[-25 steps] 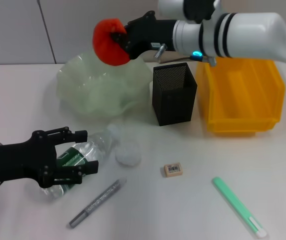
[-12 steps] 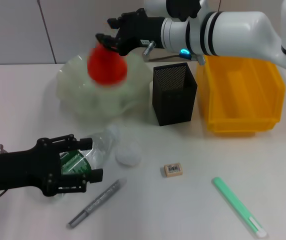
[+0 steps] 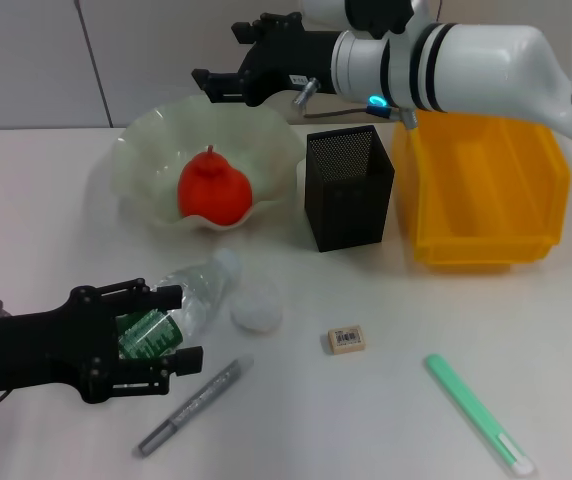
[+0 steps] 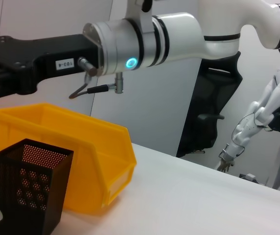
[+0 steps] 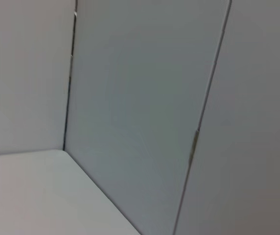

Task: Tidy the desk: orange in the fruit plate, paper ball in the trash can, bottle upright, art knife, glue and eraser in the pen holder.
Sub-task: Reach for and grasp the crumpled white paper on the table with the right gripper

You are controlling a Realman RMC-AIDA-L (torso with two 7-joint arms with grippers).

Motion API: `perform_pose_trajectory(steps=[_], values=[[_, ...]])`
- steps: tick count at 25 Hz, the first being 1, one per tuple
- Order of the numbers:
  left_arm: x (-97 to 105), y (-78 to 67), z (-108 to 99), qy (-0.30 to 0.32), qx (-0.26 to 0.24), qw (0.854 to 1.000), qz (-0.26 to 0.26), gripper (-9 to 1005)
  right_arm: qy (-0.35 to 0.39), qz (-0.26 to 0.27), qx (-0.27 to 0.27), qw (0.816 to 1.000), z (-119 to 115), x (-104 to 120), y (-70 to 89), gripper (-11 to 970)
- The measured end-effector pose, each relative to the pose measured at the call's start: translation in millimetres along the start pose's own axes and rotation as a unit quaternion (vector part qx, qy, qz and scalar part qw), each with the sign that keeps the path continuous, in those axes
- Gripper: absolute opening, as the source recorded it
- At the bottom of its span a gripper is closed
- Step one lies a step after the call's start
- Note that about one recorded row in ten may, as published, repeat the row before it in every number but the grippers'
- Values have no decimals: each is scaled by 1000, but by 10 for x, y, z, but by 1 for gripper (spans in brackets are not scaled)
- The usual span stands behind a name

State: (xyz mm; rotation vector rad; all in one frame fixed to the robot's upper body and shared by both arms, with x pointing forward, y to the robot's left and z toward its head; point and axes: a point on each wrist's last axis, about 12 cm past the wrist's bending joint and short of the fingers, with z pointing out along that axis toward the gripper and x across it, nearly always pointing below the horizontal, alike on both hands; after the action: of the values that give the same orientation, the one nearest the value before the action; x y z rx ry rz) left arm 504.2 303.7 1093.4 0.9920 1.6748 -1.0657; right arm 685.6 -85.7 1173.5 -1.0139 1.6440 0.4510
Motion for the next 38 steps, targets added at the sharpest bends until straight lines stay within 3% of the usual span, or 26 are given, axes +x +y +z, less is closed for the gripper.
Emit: perform_pose_trajectory(steps=[5, 14, 19, 28, 38], values=[[-8, -31, -28, -4, 12, 1000, -1, 821, -12, 49, -42, 998, -243, 57, 8, 764], [-28, -41, -42, -5, 21, 1000, 1, 819, 81, 73, -99, 989, -1134, 181, 47, 761], [-43, -35, -21, -2, 26, 1000, 3, 818, 148, 99, -141, 974, -1252, 142, 84, 750], [-14, -53, -35, 25, 41, 999, 7, 816, 256, 97, -148, 950, -1064, 43, 160, 731], [-1, -57, -73, 29, 42, 999, 3, 814, 323, 85, -163, 929, -494, 107, 427, 709]])
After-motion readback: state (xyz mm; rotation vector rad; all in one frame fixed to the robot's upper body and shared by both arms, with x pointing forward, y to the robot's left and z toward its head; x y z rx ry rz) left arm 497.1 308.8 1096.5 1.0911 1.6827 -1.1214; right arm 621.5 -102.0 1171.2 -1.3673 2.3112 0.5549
